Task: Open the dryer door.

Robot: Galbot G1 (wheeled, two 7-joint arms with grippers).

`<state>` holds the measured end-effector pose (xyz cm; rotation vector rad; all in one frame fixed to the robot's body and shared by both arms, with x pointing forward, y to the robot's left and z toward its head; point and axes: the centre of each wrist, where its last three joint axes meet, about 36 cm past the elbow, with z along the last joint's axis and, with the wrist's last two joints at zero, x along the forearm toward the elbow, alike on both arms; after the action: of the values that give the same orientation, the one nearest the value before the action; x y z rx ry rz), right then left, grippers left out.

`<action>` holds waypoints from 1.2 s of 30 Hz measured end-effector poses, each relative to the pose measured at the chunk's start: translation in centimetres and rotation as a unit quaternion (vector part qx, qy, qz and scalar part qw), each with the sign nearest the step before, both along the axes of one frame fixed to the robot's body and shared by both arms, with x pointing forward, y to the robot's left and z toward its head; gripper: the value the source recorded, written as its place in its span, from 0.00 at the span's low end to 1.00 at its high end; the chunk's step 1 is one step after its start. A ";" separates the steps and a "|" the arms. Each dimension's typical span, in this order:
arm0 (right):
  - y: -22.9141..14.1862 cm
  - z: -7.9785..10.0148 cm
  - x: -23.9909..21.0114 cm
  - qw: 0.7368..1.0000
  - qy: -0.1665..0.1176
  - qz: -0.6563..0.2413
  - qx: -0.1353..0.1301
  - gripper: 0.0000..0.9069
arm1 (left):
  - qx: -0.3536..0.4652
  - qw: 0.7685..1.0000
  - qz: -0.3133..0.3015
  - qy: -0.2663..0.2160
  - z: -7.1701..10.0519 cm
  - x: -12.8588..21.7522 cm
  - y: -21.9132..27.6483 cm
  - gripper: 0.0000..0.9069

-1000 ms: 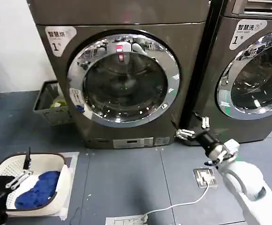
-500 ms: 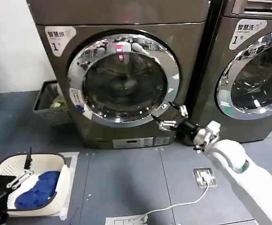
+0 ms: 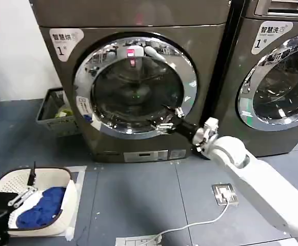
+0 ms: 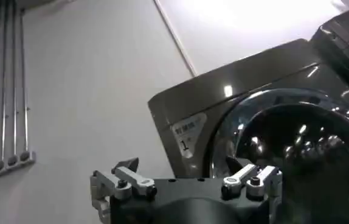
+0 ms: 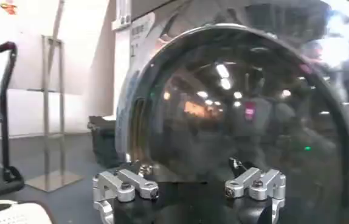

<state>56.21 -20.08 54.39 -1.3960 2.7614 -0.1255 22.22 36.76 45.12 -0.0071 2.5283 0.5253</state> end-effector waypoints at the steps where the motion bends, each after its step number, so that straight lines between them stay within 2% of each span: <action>1: 0.3 0.0 0.3 1.000 0.000 0.003 -0.002 1.00 | 0.000 1.000 0.000 0.001 0.0 0.0 -0.1 1.00; 11: 2.5 -0.3 3.0 0.999 0.002 0.030 -0.012 1.00 | 0.001 1.000 0.000 0.001 -0.1 -0.1 -0.2 1.00; 23: 5.1 0.2 5.8 0.999 0.000 0.044 -0.019 1.00 | 0.002 1.000 0.001 0.002 -0.1 -0.2 -0.2 1.00; 36: 8.1 -0.1 6.8 0.998 0.007 0.054 -0.018 1.00 | 0.003 1.000 0.001 0.003 -0.2 -0.2 -0.2 1.00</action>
<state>63.00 -12.02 54.28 -1.5559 2.7001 -0.1623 22.02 36.54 44.97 -0.0051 2.5324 0.5341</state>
